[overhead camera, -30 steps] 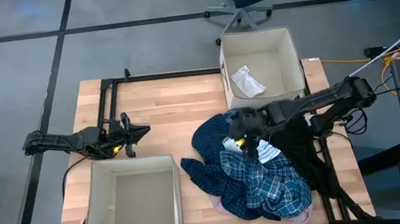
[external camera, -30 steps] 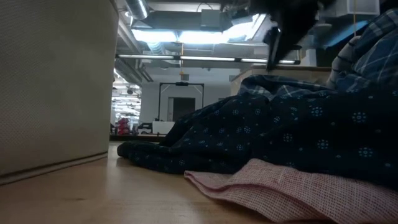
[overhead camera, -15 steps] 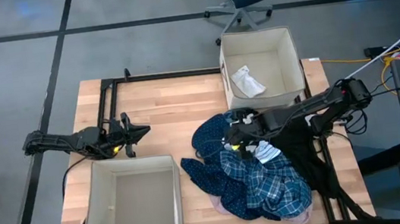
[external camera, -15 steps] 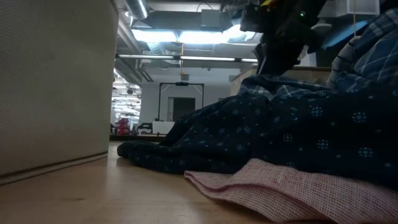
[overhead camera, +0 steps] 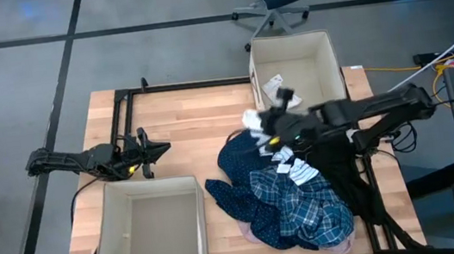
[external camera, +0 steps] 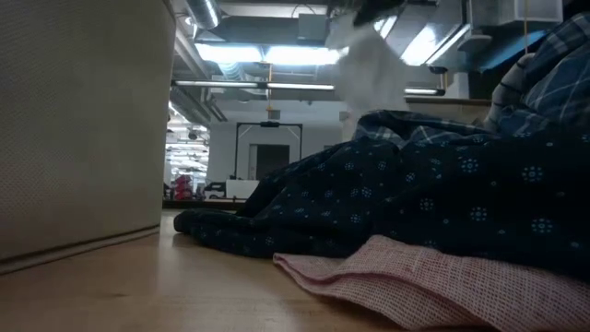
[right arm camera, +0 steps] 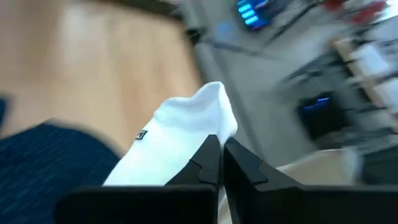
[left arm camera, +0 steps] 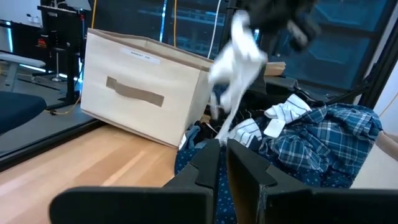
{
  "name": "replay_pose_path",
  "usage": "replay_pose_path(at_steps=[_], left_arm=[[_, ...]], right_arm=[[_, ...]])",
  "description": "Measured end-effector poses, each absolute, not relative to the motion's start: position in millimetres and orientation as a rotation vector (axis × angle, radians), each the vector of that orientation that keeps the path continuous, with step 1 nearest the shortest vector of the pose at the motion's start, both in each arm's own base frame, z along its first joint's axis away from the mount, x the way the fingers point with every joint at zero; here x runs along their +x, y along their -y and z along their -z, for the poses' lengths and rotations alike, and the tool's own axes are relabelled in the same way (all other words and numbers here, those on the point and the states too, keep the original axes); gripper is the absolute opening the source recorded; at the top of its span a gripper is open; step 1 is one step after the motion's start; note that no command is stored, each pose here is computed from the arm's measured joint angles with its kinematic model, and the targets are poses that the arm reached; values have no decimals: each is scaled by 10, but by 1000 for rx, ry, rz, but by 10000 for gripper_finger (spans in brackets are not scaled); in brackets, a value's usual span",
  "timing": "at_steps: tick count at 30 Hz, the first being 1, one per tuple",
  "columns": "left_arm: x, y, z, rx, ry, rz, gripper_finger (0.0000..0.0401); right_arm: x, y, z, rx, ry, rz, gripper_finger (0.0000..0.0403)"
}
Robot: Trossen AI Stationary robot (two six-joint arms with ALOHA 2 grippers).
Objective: Sort clothes
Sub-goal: Put the white sock into the top laundry organizer
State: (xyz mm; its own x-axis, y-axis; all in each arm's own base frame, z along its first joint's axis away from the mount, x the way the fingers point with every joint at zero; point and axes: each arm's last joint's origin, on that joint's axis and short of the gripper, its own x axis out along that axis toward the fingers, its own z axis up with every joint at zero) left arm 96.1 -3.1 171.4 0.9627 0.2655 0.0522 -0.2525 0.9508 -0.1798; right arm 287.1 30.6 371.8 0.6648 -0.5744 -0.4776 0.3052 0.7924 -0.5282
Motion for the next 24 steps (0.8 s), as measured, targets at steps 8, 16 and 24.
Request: replay_pose_path(at_steps=[8, 16, 24], left_arm=[[961, 31, -1713, -173, 76, -263, 19], [961, 31, -1713, -173, 75, -263, 19], [961, 31, -1713, -173, 76, -263, 19]], right_arm=[[2621, -192, -4343, -399, -508, 544, 8], [2550, -250, -4460, -318, -433, 289, 7], [2572, -380, -4475, -244, -374, -158, 8]])
